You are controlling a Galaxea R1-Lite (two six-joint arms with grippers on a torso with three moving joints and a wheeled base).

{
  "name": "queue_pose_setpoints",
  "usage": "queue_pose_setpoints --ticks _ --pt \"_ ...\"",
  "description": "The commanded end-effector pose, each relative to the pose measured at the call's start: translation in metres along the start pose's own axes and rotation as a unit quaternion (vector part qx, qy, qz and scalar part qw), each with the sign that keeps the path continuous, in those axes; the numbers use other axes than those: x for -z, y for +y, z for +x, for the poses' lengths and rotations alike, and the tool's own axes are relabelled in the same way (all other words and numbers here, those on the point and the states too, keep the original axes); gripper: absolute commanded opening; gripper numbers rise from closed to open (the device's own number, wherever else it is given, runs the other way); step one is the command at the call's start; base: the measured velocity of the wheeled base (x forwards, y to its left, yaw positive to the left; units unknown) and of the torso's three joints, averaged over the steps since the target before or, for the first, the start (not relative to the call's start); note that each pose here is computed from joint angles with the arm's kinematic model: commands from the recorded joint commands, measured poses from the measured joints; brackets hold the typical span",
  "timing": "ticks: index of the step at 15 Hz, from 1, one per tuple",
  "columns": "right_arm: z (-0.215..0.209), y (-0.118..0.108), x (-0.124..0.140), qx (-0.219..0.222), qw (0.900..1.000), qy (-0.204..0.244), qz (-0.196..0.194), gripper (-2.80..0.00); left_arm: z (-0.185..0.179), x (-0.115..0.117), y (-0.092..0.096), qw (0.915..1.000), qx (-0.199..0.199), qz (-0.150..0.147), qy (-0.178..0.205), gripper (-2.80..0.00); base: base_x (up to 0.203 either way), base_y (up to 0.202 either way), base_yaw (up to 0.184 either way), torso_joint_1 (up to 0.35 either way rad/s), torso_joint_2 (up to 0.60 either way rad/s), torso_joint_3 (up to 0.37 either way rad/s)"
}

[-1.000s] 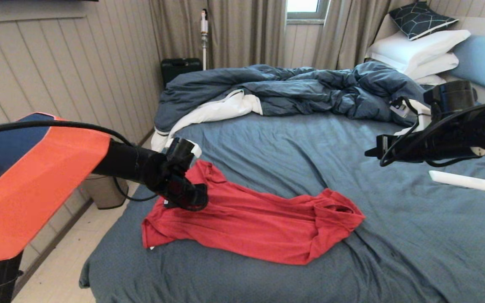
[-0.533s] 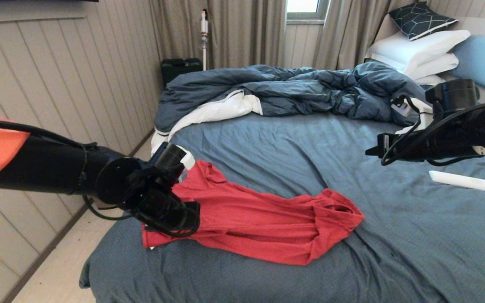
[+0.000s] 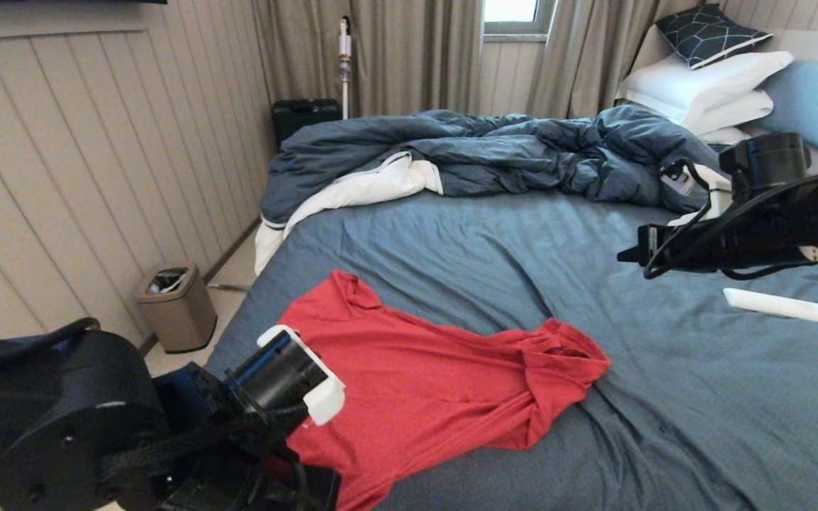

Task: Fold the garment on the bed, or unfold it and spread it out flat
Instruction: Unford the red T-shirt

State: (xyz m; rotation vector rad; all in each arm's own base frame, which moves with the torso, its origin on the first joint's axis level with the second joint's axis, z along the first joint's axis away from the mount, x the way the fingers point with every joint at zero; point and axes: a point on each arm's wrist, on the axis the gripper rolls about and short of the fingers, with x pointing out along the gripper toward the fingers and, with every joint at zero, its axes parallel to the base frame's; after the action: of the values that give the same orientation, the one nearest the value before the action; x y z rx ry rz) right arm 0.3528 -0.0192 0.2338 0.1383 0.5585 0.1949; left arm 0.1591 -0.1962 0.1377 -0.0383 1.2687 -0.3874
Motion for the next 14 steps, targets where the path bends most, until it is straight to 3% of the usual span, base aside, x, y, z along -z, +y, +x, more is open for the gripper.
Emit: queue_pose_setpoints --ticks 1,4,7,13,14 --pt "0.000 0.000 0.000 -0.001 1.000 0.000 0.000 -2.80 0.005 0.008 -0.008 0.9998 -0.002 0.014 0.017 -2.80 0.000 0.000 0.000 0.000 0.00 0.000" --pt "0.001 0.000 0.000 0.000 1.000 0.001 0.000 -2.80 0.009 0.018 -0.016 0.9985 0.004 0.035 0.042 -2.80 0.000 0.000 0.000 0.000 0.00 0.000" --pt "0.002 0.000 0.002 -0.001 1.000 0.004 0.000 -2.80 0.012 0.038 -0.026 0.9939 -0.006 0.074 0.081 -2.80 0.000 0.000 0.000 0.000 0.00 0.000" --pt "0.005 -0.001 0.003 0.000 1.000 0.007 0.001 -2.80 0.020 0.040 -0.031 0.9921 -0.009 0.086 0.090 -2.80 0.000 0.000 0.000 0.000 0.00 0.000" --pt "0.005 -0.001 0.003 0.000 1.000 0.007 0.001 -2.80 0.020 0.040 -0.031 0.9921 -0.009 0.087 0.090 -1.23 0.000 0.000 0.000 0.000 0.00 0.000"
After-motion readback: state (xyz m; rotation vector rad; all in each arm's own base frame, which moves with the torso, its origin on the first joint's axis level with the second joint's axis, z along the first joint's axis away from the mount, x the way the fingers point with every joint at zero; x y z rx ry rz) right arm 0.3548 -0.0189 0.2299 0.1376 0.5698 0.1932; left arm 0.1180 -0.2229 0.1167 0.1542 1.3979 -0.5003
